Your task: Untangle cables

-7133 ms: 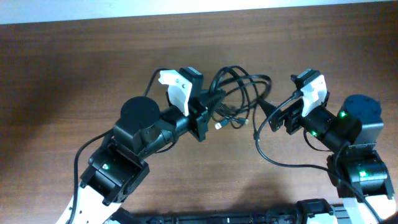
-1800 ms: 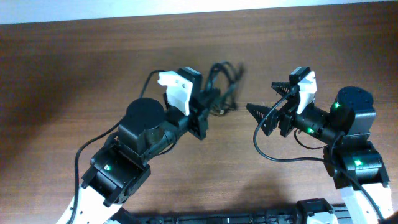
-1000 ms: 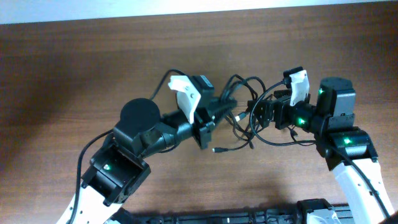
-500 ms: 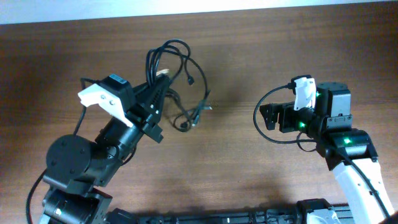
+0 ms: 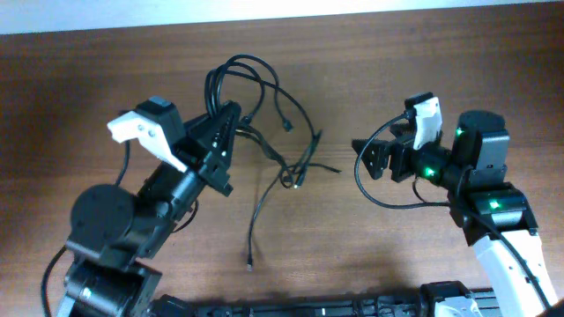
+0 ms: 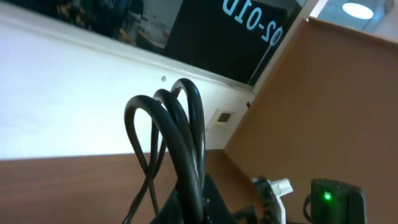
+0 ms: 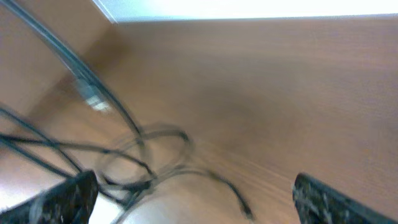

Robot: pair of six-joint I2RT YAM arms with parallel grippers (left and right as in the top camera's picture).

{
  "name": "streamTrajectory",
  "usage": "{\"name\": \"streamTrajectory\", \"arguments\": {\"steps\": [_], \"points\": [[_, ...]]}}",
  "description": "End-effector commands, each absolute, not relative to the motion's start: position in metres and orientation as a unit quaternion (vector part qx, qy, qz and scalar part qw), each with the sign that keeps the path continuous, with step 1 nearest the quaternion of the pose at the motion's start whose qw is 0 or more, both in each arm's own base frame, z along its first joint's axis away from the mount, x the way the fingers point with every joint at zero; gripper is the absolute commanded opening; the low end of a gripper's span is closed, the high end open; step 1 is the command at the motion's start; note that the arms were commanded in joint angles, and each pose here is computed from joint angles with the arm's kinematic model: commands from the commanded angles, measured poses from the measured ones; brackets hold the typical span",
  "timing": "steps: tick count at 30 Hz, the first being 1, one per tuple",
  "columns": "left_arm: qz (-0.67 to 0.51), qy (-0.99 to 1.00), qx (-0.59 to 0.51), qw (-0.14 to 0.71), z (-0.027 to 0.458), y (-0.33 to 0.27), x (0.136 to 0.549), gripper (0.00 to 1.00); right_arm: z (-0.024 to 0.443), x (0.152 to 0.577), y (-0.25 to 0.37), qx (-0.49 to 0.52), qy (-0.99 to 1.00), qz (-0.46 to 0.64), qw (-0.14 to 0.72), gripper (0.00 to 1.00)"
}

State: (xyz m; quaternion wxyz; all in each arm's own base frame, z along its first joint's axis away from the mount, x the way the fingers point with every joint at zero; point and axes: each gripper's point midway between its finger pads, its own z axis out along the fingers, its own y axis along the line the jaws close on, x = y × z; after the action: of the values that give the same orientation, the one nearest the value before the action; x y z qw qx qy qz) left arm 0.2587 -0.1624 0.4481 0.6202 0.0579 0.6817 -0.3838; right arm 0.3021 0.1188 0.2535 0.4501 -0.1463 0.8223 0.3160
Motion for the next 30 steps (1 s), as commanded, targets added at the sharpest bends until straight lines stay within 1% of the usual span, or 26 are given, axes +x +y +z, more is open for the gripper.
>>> {"name": "streamTrajectory", "arguments": {"steps": [1, 3, 5, 6, 8, 13, 15, 17, 21, 24, 30], "points": [[-0.451, 0.682, 0.065, 0.573, 0.45, -0.185, 0.26, 0.0, 0.283, 0.285, 0.145, -0.209, 0.768, 0.4, 0.455, 0.98], [-0.474, 0.669, 0.096, 0.565, 0.454, -0.199, 0.259, 0.0, 0.278, 0.29, 0.141, -0.2, 0.775, 0.39, 0.455, 0.98], [-0.496, 0.65, 0.117, 0.563, 0.463, -0.208, 0.258, 0.0, 0.265, 0.299, 0.134, -0.169, 0.798, 0.372, 0.444, 0.98], [-0.511, 0.642, 0.122, 0.558, 0.467, -0.212, 0.257, 0.0, 0.254, 0.306, 0.127, -0.136, 0.817, 0.355, 0.433, 0.98], [-0.532, 0.63, 0.131, 0.55, 0.472, -0.219, 0.255, 0.0, 0.238, 0.314, 0.118, -0.102, 0.839, 0.336, 0.416, 0.98], [-0.542, 0.621, 0.141, 0.547, 0.476, -0.222, 0.253, 0.0, 0.207, 0.327, 0.113, -0.078, 0.863, 0.323, 0.38, 0.98], [-0.556, 0.609, 0.135, 0.55, 0.485, -0.222, 0.251, 0.0, 0.182, 0.332, 0.105, -0.053, 0.886, 0.298, 0.35, 0.99], [-0.562, 0.597, 0.137, 0.556, 0.491, -0.221, 0.249, 0.0, 0.161, 0.331, 0.099, -0.036, 0.904, 0.283, 0.32, 0.98], [-0.563, 0.589, 0.14, 0.562, 0.496, -0.22, 0.247, 0.0, 0.139, 0.327, 0.096, -0.02, 0.92, 0.272, 0.282, 0.98], [-0.563, 0.587, 0.141, 0.565, 0.498, -0.219, 0.245, 0.0, 0.123, 0.321, 0.077, 0.006, 0.94, 0.217, 0.261, 0.98], [-0.555, 0.584, 0.147, 0.574, 0.499, -0.217, 0.244, 0.0, 0.107, 0.307, 0.059, 0.029, 0.959, 0.165, 0.227, 0.98]]}}
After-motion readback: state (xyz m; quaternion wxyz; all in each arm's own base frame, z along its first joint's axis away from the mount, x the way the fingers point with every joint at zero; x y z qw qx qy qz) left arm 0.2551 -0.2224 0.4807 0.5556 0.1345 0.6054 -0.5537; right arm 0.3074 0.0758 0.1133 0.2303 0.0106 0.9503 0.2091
